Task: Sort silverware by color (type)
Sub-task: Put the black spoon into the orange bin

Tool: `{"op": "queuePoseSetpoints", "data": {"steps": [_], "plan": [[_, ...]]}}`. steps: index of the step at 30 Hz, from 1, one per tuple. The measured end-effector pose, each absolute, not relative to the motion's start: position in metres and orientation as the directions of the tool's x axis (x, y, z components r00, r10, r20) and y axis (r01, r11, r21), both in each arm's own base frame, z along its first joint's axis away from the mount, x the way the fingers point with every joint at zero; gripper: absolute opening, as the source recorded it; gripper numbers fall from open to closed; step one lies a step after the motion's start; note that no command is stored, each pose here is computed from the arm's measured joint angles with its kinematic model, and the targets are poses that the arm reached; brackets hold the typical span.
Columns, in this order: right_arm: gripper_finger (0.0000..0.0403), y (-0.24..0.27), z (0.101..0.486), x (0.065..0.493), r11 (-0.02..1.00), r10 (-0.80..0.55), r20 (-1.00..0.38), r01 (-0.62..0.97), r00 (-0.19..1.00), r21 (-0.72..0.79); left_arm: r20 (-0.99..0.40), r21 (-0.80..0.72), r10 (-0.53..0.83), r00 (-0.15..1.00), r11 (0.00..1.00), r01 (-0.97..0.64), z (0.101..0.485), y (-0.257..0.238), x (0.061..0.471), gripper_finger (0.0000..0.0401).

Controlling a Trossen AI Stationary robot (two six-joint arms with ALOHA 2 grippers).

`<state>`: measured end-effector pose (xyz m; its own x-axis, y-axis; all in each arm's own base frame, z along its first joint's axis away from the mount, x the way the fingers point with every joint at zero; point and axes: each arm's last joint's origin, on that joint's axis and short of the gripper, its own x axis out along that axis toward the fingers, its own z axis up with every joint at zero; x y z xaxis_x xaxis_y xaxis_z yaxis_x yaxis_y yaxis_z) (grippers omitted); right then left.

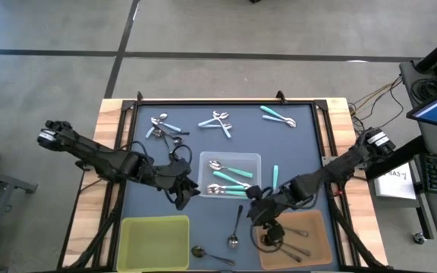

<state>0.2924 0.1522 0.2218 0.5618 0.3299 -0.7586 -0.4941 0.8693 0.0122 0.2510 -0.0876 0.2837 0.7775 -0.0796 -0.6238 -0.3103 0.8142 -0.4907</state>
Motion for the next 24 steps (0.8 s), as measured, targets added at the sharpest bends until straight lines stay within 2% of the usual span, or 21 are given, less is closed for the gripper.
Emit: {"op": "queuePoseSetpoints", "data": {"steps": [7, 13, 24], "plan": [[0.0129, 0.158, 0.192, 0.303, 0.771, 0.29, -0.814, -0.626, 0.504, -0.113, -0.666, -0.495, -0.102, 0.739, 0.801, -0.335, 0.28, -0.098, 0.243, 0.0123], [0.0123, 0.167, 0.184, 0.331, 0.768, 0.271, -0.832, -0.63, 0.483, -0.115, -0.664, -0.52, -0.144, 0.734, 0.794, -0.315, 0.28, -0.113, 0.236, 0.0123], [0.0123, 0.167, 0.159, 0.373, 0.785, 0.141, -0.961, -0.619, 0.238, -0.038, -0.664, -0.52, -0.159, 0.73, 0.8, -0.299, 0.28, -0.125, 0.23, 0.0123]]}}
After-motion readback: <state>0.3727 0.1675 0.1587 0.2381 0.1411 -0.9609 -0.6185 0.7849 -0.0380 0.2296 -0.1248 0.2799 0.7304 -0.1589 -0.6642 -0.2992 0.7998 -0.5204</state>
